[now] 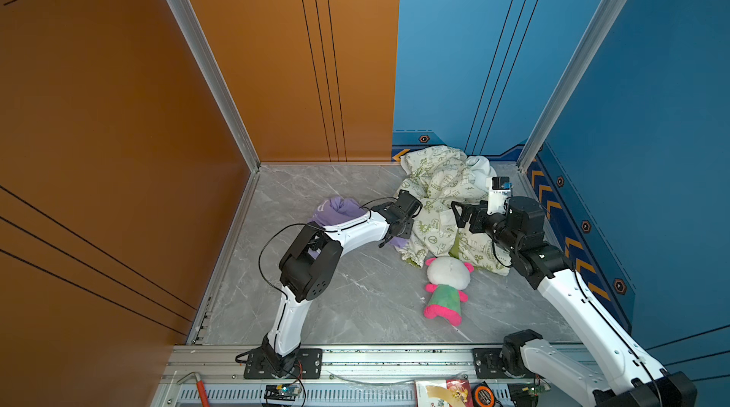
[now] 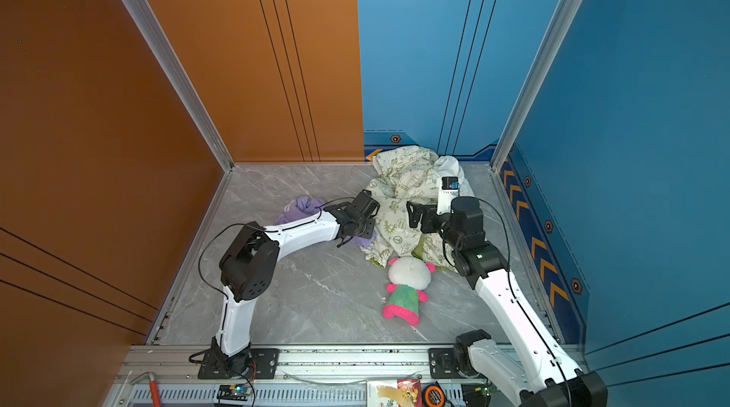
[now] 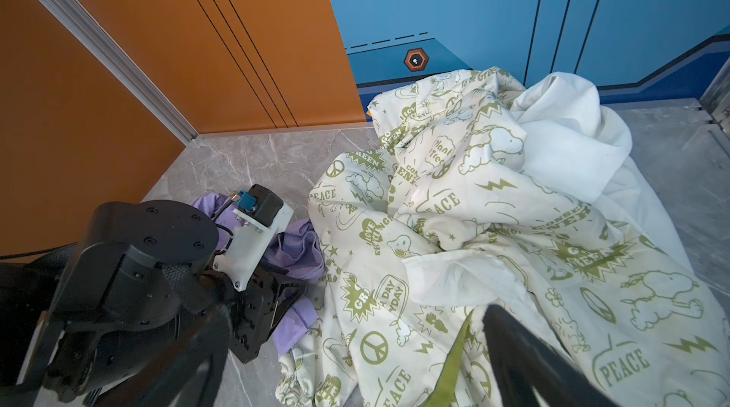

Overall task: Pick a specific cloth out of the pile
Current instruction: 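Grasp the purple T-shirt with the left gripper while the right gripper withdraws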

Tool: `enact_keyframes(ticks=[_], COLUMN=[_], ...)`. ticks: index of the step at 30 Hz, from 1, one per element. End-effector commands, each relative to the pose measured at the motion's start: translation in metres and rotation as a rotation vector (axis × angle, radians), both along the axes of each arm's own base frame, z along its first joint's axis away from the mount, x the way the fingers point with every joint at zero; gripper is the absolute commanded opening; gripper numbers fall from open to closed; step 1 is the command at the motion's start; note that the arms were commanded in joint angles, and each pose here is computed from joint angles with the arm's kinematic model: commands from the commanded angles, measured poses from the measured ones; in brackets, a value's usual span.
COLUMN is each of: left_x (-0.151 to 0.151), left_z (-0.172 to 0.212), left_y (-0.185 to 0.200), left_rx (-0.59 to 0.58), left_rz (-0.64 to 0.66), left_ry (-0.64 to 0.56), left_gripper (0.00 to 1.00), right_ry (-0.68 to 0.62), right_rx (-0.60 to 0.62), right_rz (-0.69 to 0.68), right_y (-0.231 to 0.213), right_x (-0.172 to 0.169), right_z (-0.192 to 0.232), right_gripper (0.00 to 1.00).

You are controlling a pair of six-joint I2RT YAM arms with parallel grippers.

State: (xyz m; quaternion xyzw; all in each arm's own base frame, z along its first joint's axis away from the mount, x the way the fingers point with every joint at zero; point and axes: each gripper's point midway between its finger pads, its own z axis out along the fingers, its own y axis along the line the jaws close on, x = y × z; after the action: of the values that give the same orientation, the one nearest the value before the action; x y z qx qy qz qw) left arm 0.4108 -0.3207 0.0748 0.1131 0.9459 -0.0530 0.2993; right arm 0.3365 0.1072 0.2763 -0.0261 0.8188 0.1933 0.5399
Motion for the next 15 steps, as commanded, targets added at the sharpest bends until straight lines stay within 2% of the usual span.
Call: enact_keyframes(ticks=[1, 8, 11, 15], left_x=[0.005, 0.020, 0.027, 0.031], left_z=[0.010, 0.066, 0.092, 0.114], left_y=[0.020, 0.071, 0.114, 0.192], left_rx=[0.005, 0.012, 0.039, 0.062], left_rz=[0.055, 0.109, 0.167, 0.309], left_ry=[-0.008, -0.118, -0.175, -0.216], left_gripper=[0.21, 0.01, 0.00, 0.00], right_ry=[-0.022, -0.019, -0.016, -0.015], right_rx=[0.023, 0.041, 0.049, 0.065], right_rz=[-0.005, -0.006, -0.003, -0.002], right_y=[-0.002, -0.001, 0.001, 0.002], right_x=[-0.002, 0.002, 0.004, 0.006], right_z=[0.006, 0.003, 0.001, -0.001], right_gripper=[1.00, 1.00, 1.00, 1.00])
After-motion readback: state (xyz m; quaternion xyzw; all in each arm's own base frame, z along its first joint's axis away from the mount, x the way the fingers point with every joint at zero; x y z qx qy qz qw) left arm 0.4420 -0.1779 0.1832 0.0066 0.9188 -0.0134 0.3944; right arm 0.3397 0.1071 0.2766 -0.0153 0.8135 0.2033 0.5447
